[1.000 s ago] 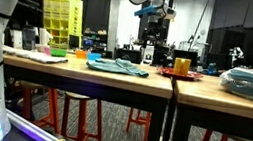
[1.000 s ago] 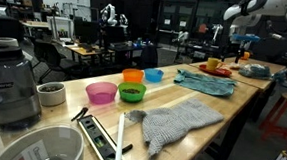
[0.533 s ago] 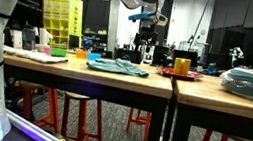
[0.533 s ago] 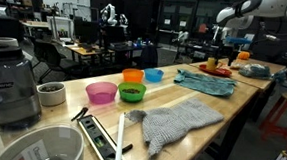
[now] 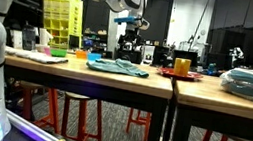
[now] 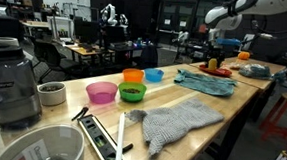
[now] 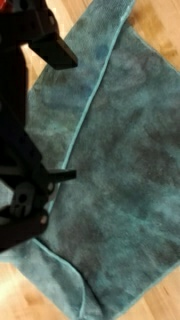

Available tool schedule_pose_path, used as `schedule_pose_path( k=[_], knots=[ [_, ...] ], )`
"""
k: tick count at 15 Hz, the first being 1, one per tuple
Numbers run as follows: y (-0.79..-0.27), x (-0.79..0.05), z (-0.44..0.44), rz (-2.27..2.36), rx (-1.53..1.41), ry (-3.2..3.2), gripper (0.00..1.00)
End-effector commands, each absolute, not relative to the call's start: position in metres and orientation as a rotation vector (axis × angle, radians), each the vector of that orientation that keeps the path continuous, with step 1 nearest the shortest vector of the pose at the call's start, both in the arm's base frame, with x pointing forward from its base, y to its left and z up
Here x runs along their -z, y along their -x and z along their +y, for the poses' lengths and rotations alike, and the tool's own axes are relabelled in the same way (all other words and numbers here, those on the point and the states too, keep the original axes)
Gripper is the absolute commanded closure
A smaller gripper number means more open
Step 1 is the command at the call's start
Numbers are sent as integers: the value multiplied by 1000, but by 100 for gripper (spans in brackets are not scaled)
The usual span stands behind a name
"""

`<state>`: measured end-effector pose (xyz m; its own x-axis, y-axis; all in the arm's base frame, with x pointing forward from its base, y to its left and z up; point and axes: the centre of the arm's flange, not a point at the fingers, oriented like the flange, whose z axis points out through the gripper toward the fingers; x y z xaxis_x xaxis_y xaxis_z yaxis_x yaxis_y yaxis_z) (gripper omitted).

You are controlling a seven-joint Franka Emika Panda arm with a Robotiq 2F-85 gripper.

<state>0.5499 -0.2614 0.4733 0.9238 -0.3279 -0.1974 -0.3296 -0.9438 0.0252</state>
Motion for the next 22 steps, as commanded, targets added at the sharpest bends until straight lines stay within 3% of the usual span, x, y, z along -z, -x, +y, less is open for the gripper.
schedule_pose_path(
  k=[1,8,22],
  knots=[
    [-529,-463,-213,285,-296,3152,0],
    [-538,-446,-159,-51,-160,3124,0],
    [-564,-449,-137,-90,-127,3061,0]
  ],
)
